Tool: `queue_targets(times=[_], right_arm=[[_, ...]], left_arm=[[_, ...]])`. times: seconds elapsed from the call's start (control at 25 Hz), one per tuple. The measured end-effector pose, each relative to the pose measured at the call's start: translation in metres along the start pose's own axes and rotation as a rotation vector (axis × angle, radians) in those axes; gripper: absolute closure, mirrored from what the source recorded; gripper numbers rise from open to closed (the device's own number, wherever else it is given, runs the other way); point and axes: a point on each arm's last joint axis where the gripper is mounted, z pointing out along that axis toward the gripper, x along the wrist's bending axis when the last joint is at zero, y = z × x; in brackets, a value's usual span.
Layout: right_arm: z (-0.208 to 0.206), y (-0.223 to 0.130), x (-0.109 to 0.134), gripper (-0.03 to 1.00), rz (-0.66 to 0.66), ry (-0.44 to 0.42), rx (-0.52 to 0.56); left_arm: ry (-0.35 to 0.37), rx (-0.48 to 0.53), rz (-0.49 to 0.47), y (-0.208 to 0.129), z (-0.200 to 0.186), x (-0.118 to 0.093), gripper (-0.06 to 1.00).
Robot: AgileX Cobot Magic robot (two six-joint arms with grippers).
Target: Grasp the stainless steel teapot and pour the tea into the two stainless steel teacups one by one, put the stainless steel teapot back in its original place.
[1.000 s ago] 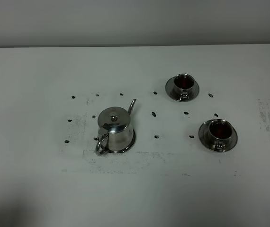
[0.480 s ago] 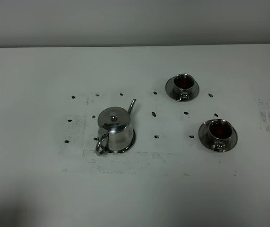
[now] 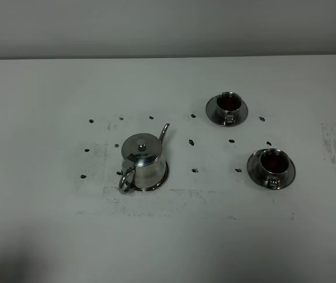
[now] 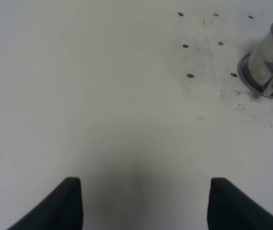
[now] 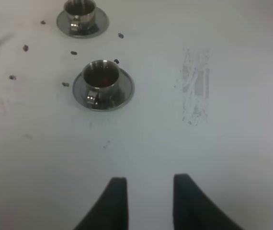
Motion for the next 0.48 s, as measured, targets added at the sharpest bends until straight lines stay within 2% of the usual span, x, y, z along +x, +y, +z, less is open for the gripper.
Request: queue_targets(times=[0.48], right_arm=[[0.0000,0.0000,0.0000,0.74,0.000,0.000,0.000]], left_arm=[[0.000,0.000,0.000,0.0000,0.0000,0.0000,0.41]])
